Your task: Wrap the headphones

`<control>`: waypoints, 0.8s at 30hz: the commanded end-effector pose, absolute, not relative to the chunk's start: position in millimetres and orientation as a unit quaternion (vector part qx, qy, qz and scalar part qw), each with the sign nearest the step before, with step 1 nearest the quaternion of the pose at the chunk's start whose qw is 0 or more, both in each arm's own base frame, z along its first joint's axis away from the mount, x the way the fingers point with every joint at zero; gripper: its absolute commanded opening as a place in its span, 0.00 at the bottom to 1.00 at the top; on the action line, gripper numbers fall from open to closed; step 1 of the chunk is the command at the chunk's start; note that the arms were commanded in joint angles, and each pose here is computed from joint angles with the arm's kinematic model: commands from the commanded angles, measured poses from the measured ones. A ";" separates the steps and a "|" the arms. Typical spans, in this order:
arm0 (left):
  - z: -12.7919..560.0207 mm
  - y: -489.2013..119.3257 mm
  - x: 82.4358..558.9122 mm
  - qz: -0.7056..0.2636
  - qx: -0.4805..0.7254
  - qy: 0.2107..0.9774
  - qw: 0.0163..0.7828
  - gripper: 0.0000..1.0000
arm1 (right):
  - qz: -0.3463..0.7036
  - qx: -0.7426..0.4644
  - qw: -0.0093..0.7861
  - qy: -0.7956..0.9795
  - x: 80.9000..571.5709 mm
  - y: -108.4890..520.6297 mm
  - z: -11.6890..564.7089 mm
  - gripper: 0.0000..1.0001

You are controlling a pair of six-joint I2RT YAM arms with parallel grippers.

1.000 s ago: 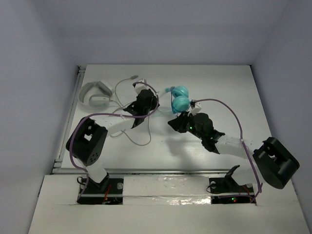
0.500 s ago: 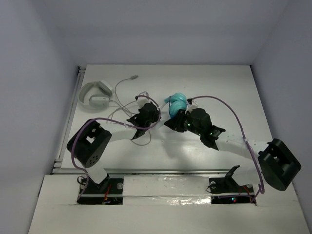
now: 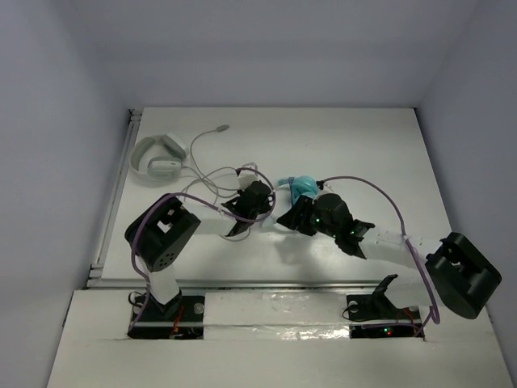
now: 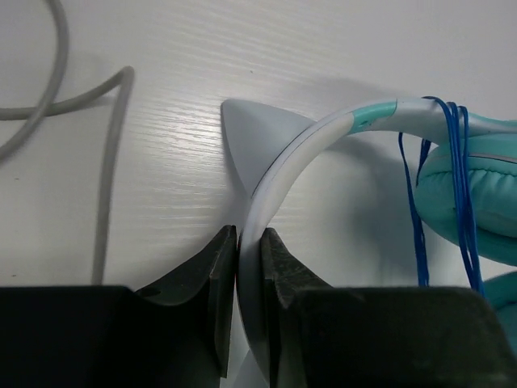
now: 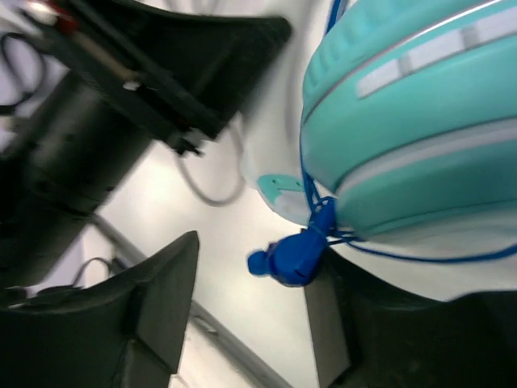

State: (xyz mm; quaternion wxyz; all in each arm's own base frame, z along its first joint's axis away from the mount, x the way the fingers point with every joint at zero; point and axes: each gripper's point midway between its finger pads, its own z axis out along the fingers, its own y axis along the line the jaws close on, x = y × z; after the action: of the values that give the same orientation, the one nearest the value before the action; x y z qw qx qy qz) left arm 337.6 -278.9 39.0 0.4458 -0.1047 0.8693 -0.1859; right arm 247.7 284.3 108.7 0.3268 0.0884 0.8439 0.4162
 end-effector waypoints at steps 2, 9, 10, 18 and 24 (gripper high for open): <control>45.4 -306.7 341.3 -0.208 -0.079 0.867 0.446 0.00 | 0.417 0.092 0.338 0.839 244.1 276.9 112.0 0.63; 39.7 -313.5 341.8 -0.201 -0.066 0.871 0.443 0.00 | 0.399 0.041 0.386 0.830 248.2 270.2 174.9 0.82; 38.9 -313.7 341.8 -0.200 -0.063 0.872 0.442 0.00 | 0.384 0.030 0.388 0.837 247.0 266.1 175.4 0.83; 32.0 -317.7 338.5 -0.196 -0.061 0.878 0.432 0.00 | 0.329 -0.021 0.374 0.867 241.3 256.0 190.8 0.91; 31.1 -317.3 337.9 -0.198 -0.068 0.878 0.430 0.00 | 0.305 0.037 0.404 0.862 239.4 227.8 183.2 0.74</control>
State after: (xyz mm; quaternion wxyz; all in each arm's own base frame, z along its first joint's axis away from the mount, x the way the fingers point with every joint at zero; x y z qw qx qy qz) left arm 337.1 -308.8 27.1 0.4326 -0.0640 0.8797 -0.1868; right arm 237.9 244.6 169.7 0.3680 0.0082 0.8750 0.3144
